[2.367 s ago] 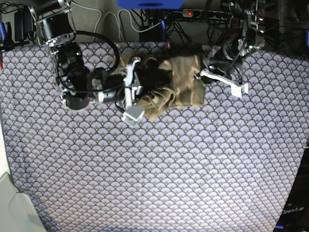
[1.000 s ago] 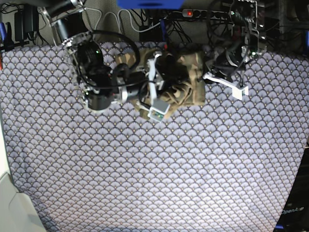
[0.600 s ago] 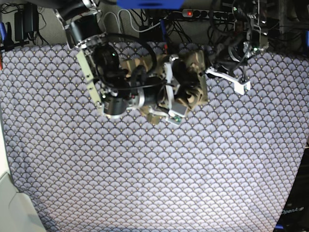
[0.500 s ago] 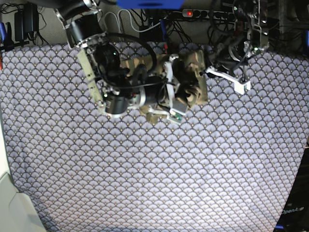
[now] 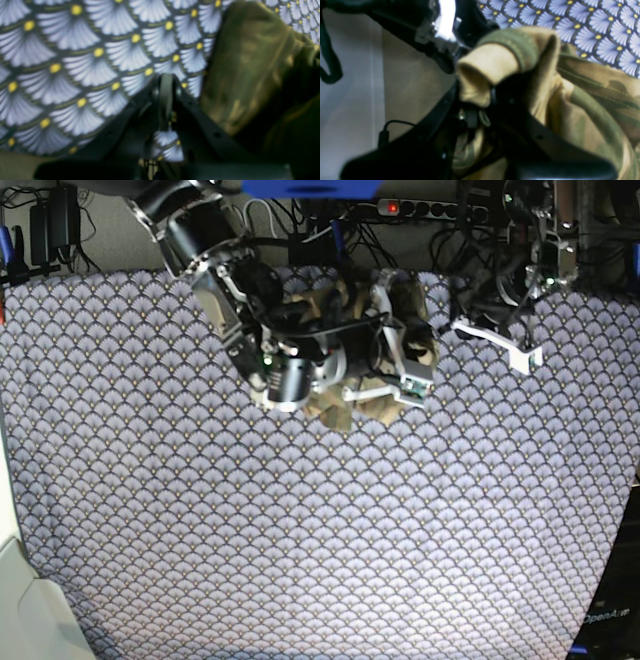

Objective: Fold the T-shirt properly
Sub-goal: 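Carry the folded end over onto the strip beside the left gripper, then press the folded bundle down with the right gripper, left gripper withdrawing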

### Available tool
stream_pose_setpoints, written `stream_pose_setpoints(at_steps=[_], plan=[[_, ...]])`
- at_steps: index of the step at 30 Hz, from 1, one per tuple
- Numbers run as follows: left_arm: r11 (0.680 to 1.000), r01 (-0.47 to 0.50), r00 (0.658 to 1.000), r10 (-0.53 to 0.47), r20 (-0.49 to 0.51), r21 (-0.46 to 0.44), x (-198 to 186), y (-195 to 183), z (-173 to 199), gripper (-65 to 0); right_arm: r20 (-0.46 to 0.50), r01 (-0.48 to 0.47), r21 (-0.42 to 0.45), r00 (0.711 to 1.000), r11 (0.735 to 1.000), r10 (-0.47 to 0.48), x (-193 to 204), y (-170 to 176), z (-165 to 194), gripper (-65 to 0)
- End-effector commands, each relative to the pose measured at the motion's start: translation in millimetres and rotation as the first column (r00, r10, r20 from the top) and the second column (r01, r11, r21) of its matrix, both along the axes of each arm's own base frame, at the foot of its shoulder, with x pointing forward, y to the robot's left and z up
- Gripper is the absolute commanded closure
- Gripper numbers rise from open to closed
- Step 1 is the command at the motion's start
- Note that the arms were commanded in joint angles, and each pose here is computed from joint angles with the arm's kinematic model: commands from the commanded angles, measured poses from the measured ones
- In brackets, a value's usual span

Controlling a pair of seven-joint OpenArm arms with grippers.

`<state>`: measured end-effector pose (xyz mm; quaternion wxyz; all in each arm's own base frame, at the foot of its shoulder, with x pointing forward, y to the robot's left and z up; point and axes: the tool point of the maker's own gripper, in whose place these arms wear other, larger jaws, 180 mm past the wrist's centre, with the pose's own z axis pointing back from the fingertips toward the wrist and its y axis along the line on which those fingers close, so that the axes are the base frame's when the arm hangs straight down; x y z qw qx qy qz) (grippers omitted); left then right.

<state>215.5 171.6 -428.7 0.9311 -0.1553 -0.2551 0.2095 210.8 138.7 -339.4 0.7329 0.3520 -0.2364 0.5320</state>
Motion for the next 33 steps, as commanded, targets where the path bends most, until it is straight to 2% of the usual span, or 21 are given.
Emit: stream_pose_setpoints(at_steps=[1,6,8,10,14,16,22,27,30,33], plan=[[1.000,0.006,1.000,-0.007,0.021,0.007,2,2,6,0.0,0.030,-0.004,0.070,1.000,0.998,0.002,6,13,20,-0.3],[0.999,-0.030,1.000,0.030,0.009,0.034,-5,21,5,0.0,0.029,0.001,0.075,1.000,0.997,-0.004,7,13,21,-0.6],[0.998,-0.041,0.999,0.041,0.006,0.038,-7,26,5,0.0,0.030,0.003,0.074,1.000,0.997,-0.006,7,13,21,-3.3],[0.998,-0.044,0.999,0.044,0.008,0.040,-7,27,5,0.0,0.030,-0.003,0.075,1.000,0.997,0.001,6,15,21,-9.2],[0.998,-0.047,0.999,0.046,0.007,0.041,-8,28,5,0.0,0.020,-0.009,0.095,1.000,0.995,0.007,3,21,26,-27.0],[0.998,-0.046,0.999,0.046,0.006,0.043,-8,29,5,0.0,0.018,-0.009,0.113,1.000,0.994,0.007,2,24,29,-31.6],[0.996,-0.024,0.999,0.028,-0.044,0.088,-29,44,-1,0.0,0.028,-0.020,0.169,0.999,0.985,0.016,7,32,48,-29.4],[0.988,-0.089,0.993,0.098,-0.068,0.128,-49,73,-2,0.0,0.069,-0.030,0.138,0.997,0.990,0.021,18,25,49,-26.7],[0.986,-0.099,0.992,0.108,-0.061,0.130,-50,77,1,0.0,0.101,-0.035,0.127,0.995,0.991,0.022,27,23,54,-22.3],[0.987,-0.087,0.995,0.093,-0.045,0.136,-49,74,8,0.0,0.123,-0.035,0.076,0.992,0.996,0.026,34,12,51,-16.7]])
